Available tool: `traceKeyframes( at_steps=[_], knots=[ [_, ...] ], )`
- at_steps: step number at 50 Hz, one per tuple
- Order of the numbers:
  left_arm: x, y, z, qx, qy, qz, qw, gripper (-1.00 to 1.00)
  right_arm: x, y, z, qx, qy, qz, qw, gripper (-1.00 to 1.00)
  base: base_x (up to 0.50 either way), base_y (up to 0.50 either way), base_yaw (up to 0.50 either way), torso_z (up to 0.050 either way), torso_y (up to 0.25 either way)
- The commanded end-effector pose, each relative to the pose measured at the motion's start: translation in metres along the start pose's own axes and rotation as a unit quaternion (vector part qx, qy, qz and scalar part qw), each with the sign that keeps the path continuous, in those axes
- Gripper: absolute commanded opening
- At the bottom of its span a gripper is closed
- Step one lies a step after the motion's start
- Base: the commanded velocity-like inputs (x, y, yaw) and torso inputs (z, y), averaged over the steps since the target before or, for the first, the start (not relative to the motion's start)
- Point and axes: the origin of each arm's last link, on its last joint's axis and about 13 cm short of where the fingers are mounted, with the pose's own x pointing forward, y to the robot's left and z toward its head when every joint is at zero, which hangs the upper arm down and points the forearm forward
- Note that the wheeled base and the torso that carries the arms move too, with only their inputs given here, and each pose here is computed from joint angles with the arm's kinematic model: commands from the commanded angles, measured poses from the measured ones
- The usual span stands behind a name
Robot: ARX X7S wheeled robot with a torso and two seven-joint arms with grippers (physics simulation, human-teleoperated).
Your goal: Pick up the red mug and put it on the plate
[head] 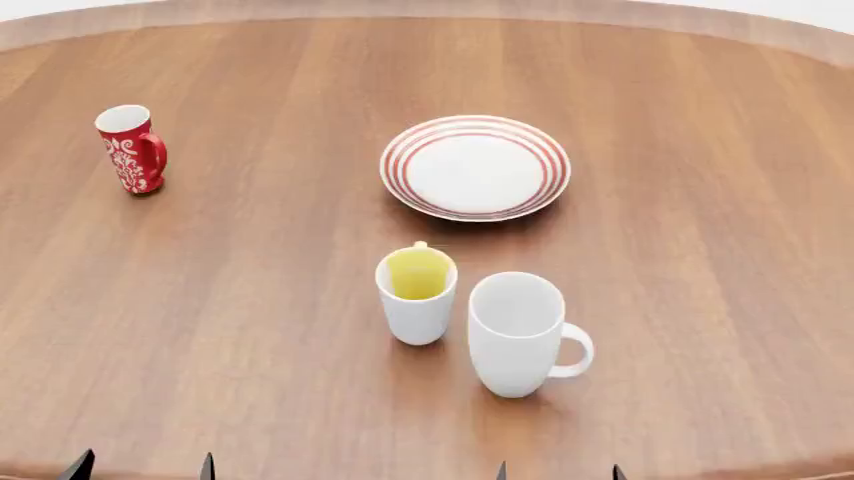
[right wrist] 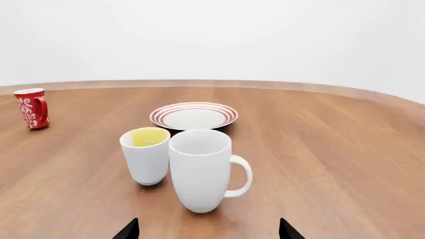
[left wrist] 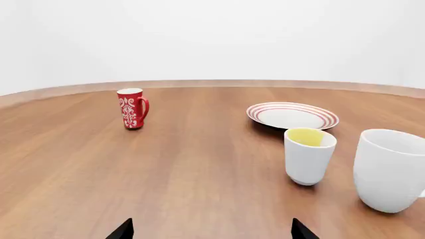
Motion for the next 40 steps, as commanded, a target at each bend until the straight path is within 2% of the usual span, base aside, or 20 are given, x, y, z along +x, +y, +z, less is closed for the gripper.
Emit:
traceKeyframes(
  at_steps=[1, 13, 16, 19, 20, 21, 22, 27, 31, 35, 40],
  knots=[
    [0.000, 0.000, 0.000, -0.002, 0.002, -0.001, 1.000, 1.00, -0.001, 0.001, 0.000, -0.001, 0.001, 0.002, 1.000, 1.00, 0.00, 0.00, 0.00, 0.000, 0.000],
    [0.001, -0.001, 0.002, -0.002, 0.004, -0.002, 1.000, 1.00, -0.001, 0.002, 0.004, -0.004, -0.006, 0.010, 1.000, 1.00, 0.00, 0.00, 0.00, 0.000, 0.000],
    [0.005, -0.001, 0.015, 0.002, 0.001, -0.002, 1.000, 1.00, 0.002, 0.002, 0.015, -0.002, -0.004, 0.015, 1.000, 1.00, 0.00, 0.00, 0.00, 0.000, 0.000],
    [0.016, 0.001, 0.045, 0.004, -0.007, -0.003, 1.000, 1.00, 0.012, 0.000, 0.049, 0.006, -0.009, 0.020, 1.000, 1.00, 0.00, 0.00, 0.00, 0.000, 0.000],
    [0.022, 0.002, 0.058, 0.008, -0.008, 0.000, 1.000, 1.00, 0.016, 0.000, 0.062, -0.003, -0.010, 0.017, 1.000, 1.00, 0.00, 0.00, 0.00, 0.000, 0.000],
    [0.022, 0.002, 0.058, 0.008, -0.008, 0.000, 1.000, 1.00, 0.016, 0.000, 0.062, -0.003, -0.010, 0.017, 1.000, 1.00, 0.00, 0.00, 0.00, 0.000, 0.000],
    [0.029, 0.002, 0.076, -0.004, -0.011, -0.011, 1.000, 1.00, 0.020, -0.001, 0.080, -0.001, -0.016, 0.026, 1.000, 1.00, 0.00, 0.00, 0.00, 0.000, 0.000],
    [0.045, 0.004, 0.127, -0.001, -0.045, -0.015, 0.999, 1.00, 0.034, -0.008, 0.137, -0.005, -0.057, 0.028, 0.998, 1.00, 0.00, 0.00, 0.00, 0.000, 0.000],
    [0.052, 0.006, 0.150, 0.008, -0.072, -0.007, 0.997, 1.00, 0.037, -0.012, 0.168, -0.021, -0.086, 0.019, 0.996, 1.00, 0.00, 0.00, 0.00, 0.000, 0.000],
    [0.054, 0.007, 0.162, 0.009, -0.085, -0.006, 0.996, 1.00, 0.038, -0.014, 0.185, -0.026, -0.095, 0.020, 0.995, 1.00, 0.00, 0.00, 0.00, 0.000, 0.000],
    [0.054, 0.008, 0.171, 0.007, -0.094, -0.004, 0.996, 1.00, 0.040, -0.013, 0.192, -0.029, -0.097, 0.020, 0.995, 1.00, 0.00, 0.00, 0.00, 0.000, 0.000]
  ],
)
